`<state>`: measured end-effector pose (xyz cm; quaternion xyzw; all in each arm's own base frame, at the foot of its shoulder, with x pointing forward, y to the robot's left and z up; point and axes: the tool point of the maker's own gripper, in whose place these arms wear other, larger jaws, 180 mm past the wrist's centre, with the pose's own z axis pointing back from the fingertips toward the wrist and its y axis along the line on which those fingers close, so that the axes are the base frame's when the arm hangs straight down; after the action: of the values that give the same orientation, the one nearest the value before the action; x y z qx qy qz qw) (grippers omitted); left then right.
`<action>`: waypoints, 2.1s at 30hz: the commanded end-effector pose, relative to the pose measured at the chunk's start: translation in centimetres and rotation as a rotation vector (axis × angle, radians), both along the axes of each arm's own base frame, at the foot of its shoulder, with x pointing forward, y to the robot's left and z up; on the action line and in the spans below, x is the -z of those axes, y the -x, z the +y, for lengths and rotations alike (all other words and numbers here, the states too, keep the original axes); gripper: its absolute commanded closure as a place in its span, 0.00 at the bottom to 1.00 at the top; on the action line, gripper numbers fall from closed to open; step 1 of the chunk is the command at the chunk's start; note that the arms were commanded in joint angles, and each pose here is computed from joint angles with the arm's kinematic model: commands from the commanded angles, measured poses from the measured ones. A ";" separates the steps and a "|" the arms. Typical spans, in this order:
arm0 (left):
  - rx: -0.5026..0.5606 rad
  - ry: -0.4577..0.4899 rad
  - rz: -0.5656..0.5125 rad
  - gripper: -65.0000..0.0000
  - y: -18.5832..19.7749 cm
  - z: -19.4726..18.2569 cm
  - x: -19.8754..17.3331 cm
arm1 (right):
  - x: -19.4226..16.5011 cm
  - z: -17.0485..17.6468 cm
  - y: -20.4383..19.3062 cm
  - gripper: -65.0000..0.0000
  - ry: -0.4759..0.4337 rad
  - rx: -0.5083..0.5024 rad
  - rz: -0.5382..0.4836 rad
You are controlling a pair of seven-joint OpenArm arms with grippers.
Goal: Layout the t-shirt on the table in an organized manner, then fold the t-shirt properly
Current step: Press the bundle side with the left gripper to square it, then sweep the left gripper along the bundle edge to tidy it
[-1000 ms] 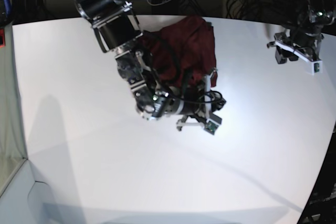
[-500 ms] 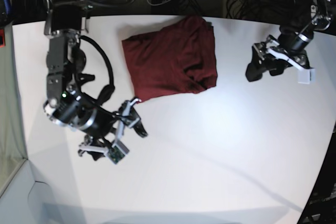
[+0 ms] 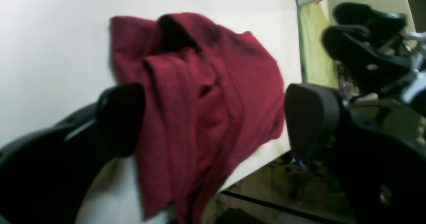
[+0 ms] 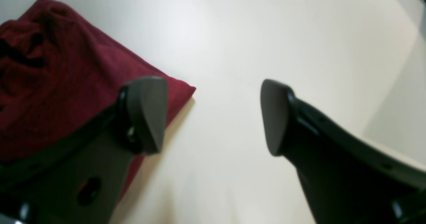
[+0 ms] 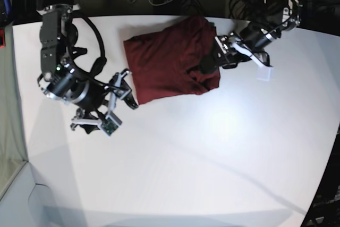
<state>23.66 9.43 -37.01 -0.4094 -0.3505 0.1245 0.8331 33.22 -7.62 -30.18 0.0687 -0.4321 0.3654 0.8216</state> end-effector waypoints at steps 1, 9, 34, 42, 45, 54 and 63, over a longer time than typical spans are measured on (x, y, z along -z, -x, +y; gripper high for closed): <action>-0.006 0.015 -0.013 0.00 -0.3 0.1 -0.3 | -1.5 0.1 -0.6 0.31 -0.013 -0.010 -0.050; 0.002 -0.043 -0.005 0.00 -0.7 0.2 0.6 | -1.4 -0.7 -0.7 0.31 0.013 -0.009 -0.050; 0.116 -0.145 0.164 0.04 -0.6 -5.4 7.6 | -2.1 -4.7 -1.5 0.31 0.032 0.089 -0.073; 0.113 -0.157 0.194 0.61 -3.2 -4.8 8.9 | -3.4 -10.5 -2.0 0.31 0.031 0.263 -0.105; 0.157 -0.180 0.182 0.62 -4.0 -5.5 8.9 | -3.5 -13.3 -1.5 0.31 0.034 0.346 -0.109; 0.507 -0.467 -0.017 0.70 -8.8 -10.1 6.5 | -5.6 -18.7 0.4 0.31 0.058 0.507 -0.170; 0.694 -0.759 -0.322 1.00 -14.5 -15.5 1.2 | -6.1 -22.8 2.2 0.31 0.101 0.609 -0.174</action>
<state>36.70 -4.83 -40.54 -0.1717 -0.3055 -0.3578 0.8655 30.45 -30.10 -25.92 -0.1237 -0.4600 0.1216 0.8708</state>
